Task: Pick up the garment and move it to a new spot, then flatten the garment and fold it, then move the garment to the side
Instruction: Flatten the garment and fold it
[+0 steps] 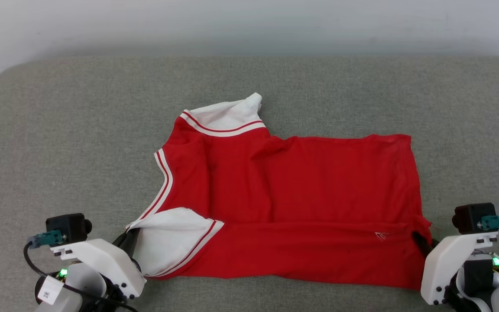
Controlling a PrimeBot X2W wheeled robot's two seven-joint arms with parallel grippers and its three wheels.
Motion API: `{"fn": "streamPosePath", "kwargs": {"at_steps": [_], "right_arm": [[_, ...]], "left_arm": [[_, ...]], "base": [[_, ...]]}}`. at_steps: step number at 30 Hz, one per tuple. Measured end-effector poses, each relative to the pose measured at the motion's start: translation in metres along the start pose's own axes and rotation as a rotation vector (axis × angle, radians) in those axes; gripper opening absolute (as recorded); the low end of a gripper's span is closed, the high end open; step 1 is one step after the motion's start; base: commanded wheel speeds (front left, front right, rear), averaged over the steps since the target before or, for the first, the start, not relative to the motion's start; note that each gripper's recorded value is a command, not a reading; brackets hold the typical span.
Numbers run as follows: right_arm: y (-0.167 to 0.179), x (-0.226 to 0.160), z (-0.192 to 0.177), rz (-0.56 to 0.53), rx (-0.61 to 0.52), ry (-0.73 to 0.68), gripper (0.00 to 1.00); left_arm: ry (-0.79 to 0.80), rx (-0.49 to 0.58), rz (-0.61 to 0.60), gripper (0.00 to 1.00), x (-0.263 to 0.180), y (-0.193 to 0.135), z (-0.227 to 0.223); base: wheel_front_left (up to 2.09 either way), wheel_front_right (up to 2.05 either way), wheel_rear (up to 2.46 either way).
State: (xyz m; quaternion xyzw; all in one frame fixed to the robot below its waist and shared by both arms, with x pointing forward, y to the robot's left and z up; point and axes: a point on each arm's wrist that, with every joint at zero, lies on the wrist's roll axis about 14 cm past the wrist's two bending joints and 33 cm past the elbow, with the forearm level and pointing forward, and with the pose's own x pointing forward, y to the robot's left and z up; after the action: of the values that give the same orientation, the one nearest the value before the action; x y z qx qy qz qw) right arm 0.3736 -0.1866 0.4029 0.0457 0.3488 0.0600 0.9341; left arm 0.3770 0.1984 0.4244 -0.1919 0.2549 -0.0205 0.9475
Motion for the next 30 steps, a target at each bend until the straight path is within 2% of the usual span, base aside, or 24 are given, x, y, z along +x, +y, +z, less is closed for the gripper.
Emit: {"fn": "streamPosePath", "kwargs": {"at_steps": [4,5,6,7,8,9,10,14,18,25,30], "right_arm": [[0.003,0.019,-0.007,0.014,-0.001,0.031,0.0],[0.003,0.022,-0.01,0.015,-0.002,0.034,0.13],[0.002,0.025,-0.011,0.014,-0.005,0.035,0.33],[0.002,0.027,-0.011,0.015,-0.006,0.033,0.76],[0.002,0.028,-0.012,0.016,-0.005,0.029,1.0],[0.002,0.029,-0.011,0.018,-0.006,0.017,1.0],[0.003,0.03,-0.009,0.021,-0.003,-0.001,1.0],[0.002,0.025,0.014,0.021,0.017,-0.153,1.0],[0.002,0.004,0.05,0.01,0.018,-0.375,1.0],[0.007,-0.027,0.07,0.003,0.016,-0.517,1.0],[0.006,-0.05,0.074,-0.014,0.019,-0.565,1.0]], "left_arm": [[0.064,0.002,0.002,0.0,0.021,0.005,-0.013],[0.082,0.004,-0.002,0.0,0.024,0.006,-0.017],[0.093,0.001,-0.005,0.0,0.027,0.006,-0.02],[0.11,-0.004,-0.013,0.29,0.03,0.005,-0.024],[0.118,-0.007,-0.018,0.58,0.032,0.004,-0.025],[0.113,-0.009,-0.022,0.82,0.034,0.003,-0.024],[0.108,-0.011,-0.024,1.0,0.035,0.003,-0.023],[0.076,-0.017,-0.022,1.0,0.035,0.006,-0.015],[0.009,-0.014,-0.016,1.0,0.026,0.01,0.006],[-0.006,0.02,-0.02,1.0,0.007,0.013,0.028],[0.124,0.066,-0.02,1.0,-0.01,0.017,0.026]], "base": [[0.0,0.0,0.0],[0.0,0.0,0.0],[0.0,0.0,0.0],[0.0,0.0,0.0],[0.0,0.0,0.0],[0.0,0.0,0.0],[0.0,0.0,0.0],[0.0,0.0,0.0],[0.0,0.0,0.0],[0.0,0.0,0.0],[0.0,0.0,0.0]]}}
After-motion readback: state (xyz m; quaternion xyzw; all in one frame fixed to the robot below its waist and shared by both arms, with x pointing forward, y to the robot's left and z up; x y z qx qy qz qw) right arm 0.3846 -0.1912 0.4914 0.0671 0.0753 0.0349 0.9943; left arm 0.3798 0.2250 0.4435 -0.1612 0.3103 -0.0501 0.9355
